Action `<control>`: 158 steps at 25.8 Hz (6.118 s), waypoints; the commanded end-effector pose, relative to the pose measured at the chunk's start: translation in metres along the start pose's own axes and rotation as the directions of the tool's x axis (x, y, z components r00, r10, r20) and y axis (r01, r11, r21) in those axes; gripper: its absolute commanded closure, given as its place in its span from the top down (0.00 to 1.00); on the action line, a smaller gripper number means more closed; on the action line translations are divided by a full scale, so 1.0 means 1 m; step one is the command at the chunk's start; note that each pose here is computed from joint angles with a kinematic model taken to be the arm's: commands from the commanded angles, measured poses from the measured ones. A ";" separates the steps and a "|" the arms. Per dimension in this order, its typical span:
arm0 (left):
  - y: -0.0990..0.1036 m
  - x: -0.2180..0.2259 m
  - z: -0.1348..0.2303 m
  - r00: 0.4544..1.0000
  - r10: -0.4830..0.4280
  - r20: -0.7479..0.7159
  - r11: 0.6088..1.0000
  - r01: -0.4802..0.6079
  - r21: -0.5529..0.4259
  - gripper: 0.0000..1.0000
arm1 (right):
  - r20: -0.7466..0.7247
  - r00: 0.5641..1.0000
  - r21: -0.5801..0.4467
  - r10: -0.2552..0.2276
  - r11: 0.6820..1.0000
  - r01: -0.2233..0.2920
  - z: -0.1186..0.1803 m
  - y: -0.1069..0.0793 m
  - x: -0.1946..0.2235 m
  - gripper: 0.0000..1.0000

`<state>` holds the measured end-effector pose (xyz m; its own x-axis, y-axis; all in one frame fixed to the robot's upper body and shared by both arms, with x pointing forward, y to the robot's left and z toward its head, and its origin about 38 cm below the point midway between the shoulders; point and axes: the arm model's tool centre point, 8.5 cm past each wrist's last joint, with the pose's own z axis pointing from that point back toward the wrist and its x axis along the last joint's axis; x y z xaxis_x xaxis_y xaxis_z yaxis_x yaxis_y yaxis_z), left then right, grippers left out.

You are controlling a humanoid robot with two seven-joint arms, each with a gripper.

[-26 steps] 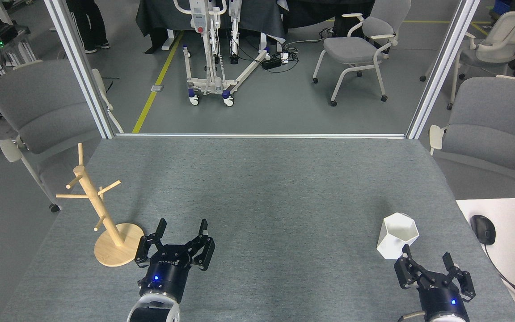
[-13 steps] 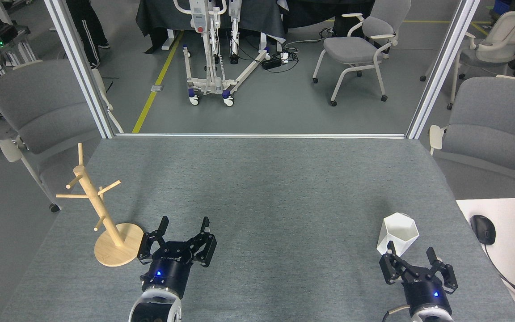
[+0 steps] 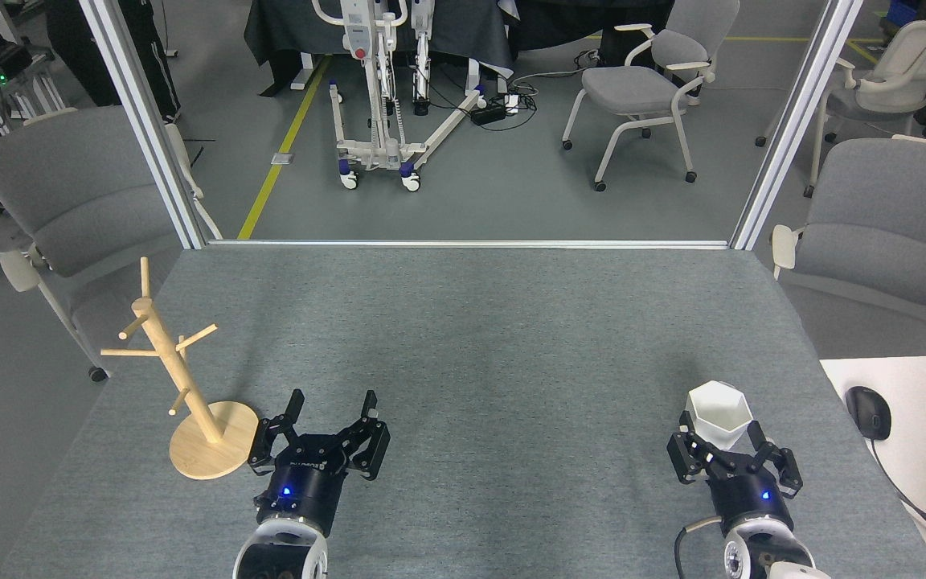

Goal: Hang cup on storage rack
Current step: 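Close the right gripper on the white hexagonal cup's rim, then lift the cup with the right gripper and carry it toward the left gripper, then grasp the cup with the left gripper next to the right gripper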

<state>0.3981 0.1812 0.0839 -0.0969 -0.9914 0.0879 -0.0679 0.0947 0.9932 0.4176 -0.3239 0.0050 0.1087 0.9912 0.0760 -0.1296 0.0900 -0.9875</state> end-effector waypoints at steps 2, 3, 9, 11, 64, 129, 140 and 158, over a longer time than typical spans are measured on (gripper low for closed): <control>0.000 -0.001 0.000 1.000 -0.001 0.000 1.000 0.001 0.002 0.99 | -0.004 1.000 0.001 0.002 1.000 -0.002 -0.007 -0.004 -0.003 0.99; 0.000 -0.002 0.000 1.000 -0.003 -0.002 1.000 0.003 0.002 0.99 | -0.005 1.000 0.001 0.004 1.000 -0.004 -0.007 -0.005 -0.003 0.99; -0.004 -0.004 0.001 1.000 -0.004 -0.006 1.000 0.004 -0.010 0.99 | -0.006 1.000 0.007 0.003 1.000 -0.003 -0.007 -0.002 -0.004 0.99; -0.005 -0.003 0.001 1.000 -0.002 -0.006 1.000 0.002 -0.013 0.99 | -0.008 1.000 0.015 0.003 1.000 -0.003 -0.006 0.000 -0.004 0.99; -0.009 -0.017 -0.002 0.999 -0.011 -0.030 1.000 0.010 -0.026 0.99 | 0.009 0.998 0.071 0.056 0.996 -0.057 -0.041 -0.007 -0.006 0.99; 0.021 0.172 -0.024 0.728 -0.359 0.585 0.917 0.393 0.073 0.99 | -0.016 0.991 -0.034 0.132 0.991 -0.133 0.017 -0.219 0.224 0.31; 0.047 0.151 -0.066 0.776 -0.280 0.566 0.950 0.309 0.046 0.99 | -0.024 0.986 0.036 0.167 0.986 -0.166 0.040 -0.197 0.268 0.32; 0.048 0.167 -0.072 0.659 -0.215 0.721 0.943 0.333 -0.022 0.99 | -0.027 0.982 0.060 0.184 0.981 -0.183 0.039 -0.186 0.273 0.32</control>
<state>0.4444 0.0169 0.1511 -0.7513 -0.6214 -0.2221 -0.0969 -0.2290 0.9686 0.4333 -0.0677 0.2157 0.1105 0.9877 -0.1104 -0.2021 -0.0865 -0.9755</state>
